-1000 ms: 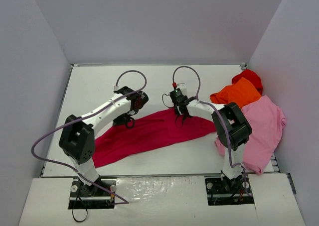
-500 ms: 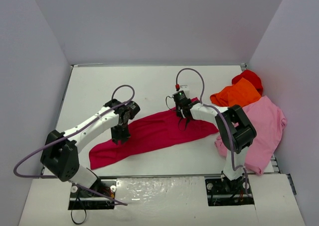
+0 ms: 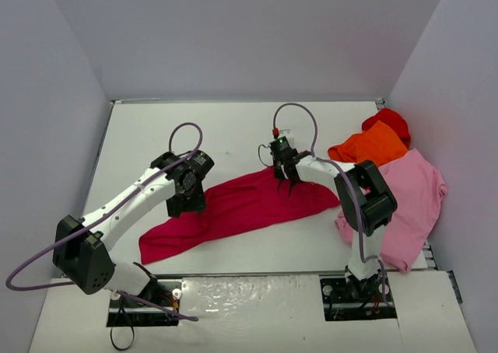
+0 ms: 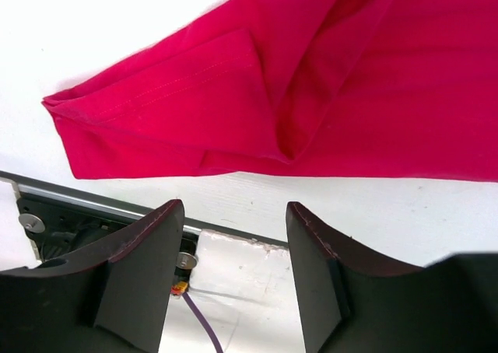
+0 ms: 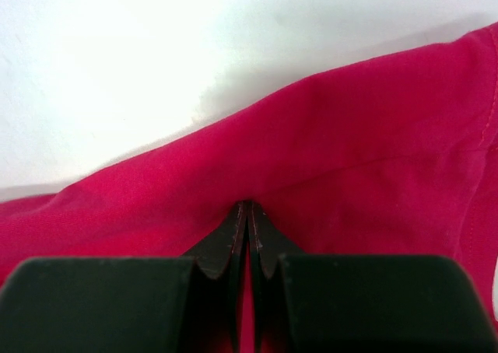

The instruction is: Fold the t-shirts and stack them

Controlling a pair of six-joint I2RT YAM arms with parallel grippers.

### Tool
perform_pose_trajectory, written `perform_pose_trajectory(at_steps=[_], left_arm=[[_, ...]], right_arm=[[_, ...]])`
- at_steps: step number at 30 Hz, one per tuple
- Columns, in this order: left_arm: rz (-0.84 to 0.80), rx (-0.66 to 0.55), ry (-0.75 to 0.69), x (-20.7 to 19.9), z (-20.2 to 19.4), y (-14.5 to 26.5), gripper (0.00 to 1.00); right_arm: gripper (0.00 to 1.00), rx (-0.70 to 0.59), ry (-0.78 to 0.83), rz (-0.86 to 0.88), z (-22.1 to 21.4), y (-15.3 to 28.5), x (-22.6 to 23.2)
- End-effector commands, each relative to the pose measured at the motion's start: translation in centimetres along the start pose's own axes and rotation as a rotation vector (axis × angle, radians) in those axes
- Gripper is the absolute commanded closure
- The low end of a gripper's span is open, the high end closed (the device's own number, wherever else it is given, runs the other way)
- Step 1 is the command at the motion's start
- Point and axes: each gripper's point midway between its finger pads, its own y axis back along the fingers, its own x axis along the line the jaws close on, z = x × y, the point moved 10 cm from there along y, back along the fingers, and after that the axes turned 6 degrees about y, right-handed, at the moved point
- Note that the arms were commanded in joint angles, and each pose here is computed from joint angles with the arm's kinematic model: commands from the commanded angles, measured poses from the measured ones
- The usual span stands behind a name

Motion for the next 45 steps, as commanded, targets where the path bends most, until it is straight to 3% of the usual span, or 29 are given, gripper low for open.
perform_pose_trajectory(at_steps=[1, 6, 9, 15, 21, 23, 24, 26, 28, 32, 40, 45], left_arm=[[-0.104, -0.006, -0.006, -0.6, 0.0, 1.0, 0.57], [-0.116, 0.007, -0.013, -0.9, 0.0, 0.7, 0.87], [-0.105, 0.010, -0.026, -1.1, 0.2, 0.8, 0.96], [-0.101, 0.007, -0.045, -1.3, 0.6, 1.2, 1.00], [-0.101, 0.002, -0.061, -1.3, 0.7, 1.0, 1.00], [-0.098, 0.011, -0.078, -1.4, 0.6, 0.6, 0.95], [-0.099, 0.014, -0.088, -1.5, 0.7, 0.3, 0.80], [-0.104, 0.029, -0.084, -2.1, 1.4, -0.7, 0.60], [-0.108, 0.046, -0.086, -2.8, 2.2, -1.4, 0.48], [-0.089, 0.027, -0.098, -4.7, 4.8, -2.9, 0.44], [-0.029, -0.014, -0.130, -8.4, 12.0, -5.6, 0.45], [-0.046, 0.044, -0.102, -8.9, 14.6, -7.5, 0.44]], right_arm=[[1.00, 0.024, -0.011, 0.095, 2.3, -2.2, 0.8], [1.00, 0.013, -0.006, 0.125, 3.9, -3.9, 1.7], [1.00, 0.045, -0.017, 0.133, 3.4, -5.1, 1.2], [1.00, 0.116, -0.085, -0.011, 1.3, -6.9, -4.0], [1.00, 0.101, -0.135, -0.188, 3.2, -6.7, -9.4], [1.00, 0.089, -0.176, -0.207, 3.9, -6.5, -11.2], [1.00, 0.086, -0.196, -0.202, 4.0, -6.2, -11.9], [1.00, 0.091, -0.221, -0.200, 3.7, -5.9, -12.2], [1.00, 0.098, -0.223, -0.191, 3.2, -5.4, -12.0], [1.00, 0.126, -0.201, -0.213, 1.9, -5.4, -11.7], [1.00, 0.149, -0.189, -0.172, 1.4, -5.9, -11.1], [1.00, 0.162, -0.188, -0.157, 1.1, -6.3, -10.9]])
